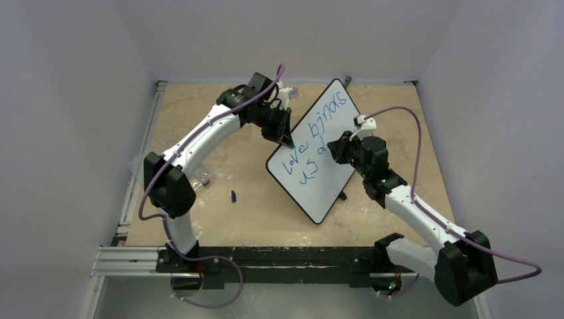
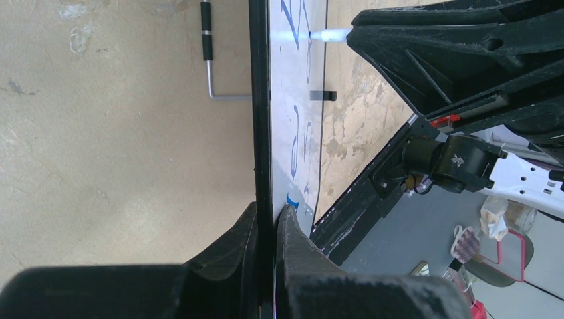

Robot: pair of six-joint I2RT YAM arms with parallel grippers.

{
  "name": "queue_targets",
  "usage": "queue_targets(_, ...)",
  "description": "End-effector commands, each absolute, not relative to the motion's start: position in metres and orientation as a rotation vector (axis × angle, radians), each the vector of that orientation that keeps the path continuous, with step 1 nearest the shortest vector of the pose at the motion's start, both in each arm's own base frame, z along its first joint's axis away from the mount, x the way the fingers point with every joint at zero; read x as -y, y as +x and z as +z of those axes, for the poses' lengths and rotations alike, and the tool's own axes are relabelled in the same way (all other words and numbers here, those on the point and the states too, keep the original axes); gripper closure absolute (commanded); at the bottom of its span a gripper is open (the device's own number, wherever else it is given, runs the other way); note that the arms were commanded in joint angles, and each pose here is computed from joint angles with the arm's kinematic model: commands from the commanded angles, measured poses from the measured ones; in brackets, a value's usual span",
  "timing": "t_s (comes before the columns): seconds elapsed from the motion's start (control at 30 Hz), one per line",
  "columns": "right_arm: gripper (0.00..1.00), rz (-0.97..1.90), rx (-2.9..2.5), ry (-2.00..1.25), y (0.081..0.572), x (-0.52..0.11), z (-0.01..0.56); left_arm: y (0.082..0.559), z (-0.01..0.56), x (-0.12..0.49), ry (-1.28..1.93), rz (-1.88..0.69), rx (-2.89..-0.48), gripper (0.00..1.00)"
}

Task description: Write a sentence on the whiteboard

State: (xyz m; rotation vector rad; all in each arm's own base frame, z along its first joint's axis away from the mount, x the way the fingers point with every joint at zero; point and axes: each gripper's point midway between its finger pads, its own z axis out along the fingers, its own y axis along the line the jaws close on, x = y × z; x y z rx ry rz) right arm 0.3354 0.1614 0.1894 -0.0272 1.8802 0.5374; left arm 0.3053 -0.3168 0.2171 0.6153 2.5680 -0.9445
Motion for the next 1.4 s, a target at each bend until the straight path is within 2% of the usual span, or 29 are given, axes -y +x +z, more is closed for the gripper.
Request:
queue_targets(0.0, 1.00, 0.532, -1.919, -0.023, 0.323, -0.158, 0.171, 0.302, 0.195, 0.308, 0.749, -0.766, -2.575, 1.00)
queue_targets(0.47, 1.00, 0.448, -1.940, 0.018, 0.322, -0.143, 0.165, 0.301, 0.195, 0.309, 0.749, -0.769, -2.574, 1.00)
queue_targets(0.87, 1.00, 0.457, -1.850, -0.009, 0.348, -0.153, 0.214, 0.300, 0.196, 0.308, 0.750, -0.771, -2.572, 1.00)
queue_targets(1.1, 1.00, 0.473, -1.798, -0.003, 0.346, -0.152, 0.241, 0.300, 0.197, 0.308, 0.750, -0.769, -2.570, 1.00)
queue_targets(1.37, 1.00, 0.445, -1.772, 0.004, 0.356, -0.151, 0.254, 0.300, 0.198, 0.307, 0.751, -0.772, -2.566, 1.00)
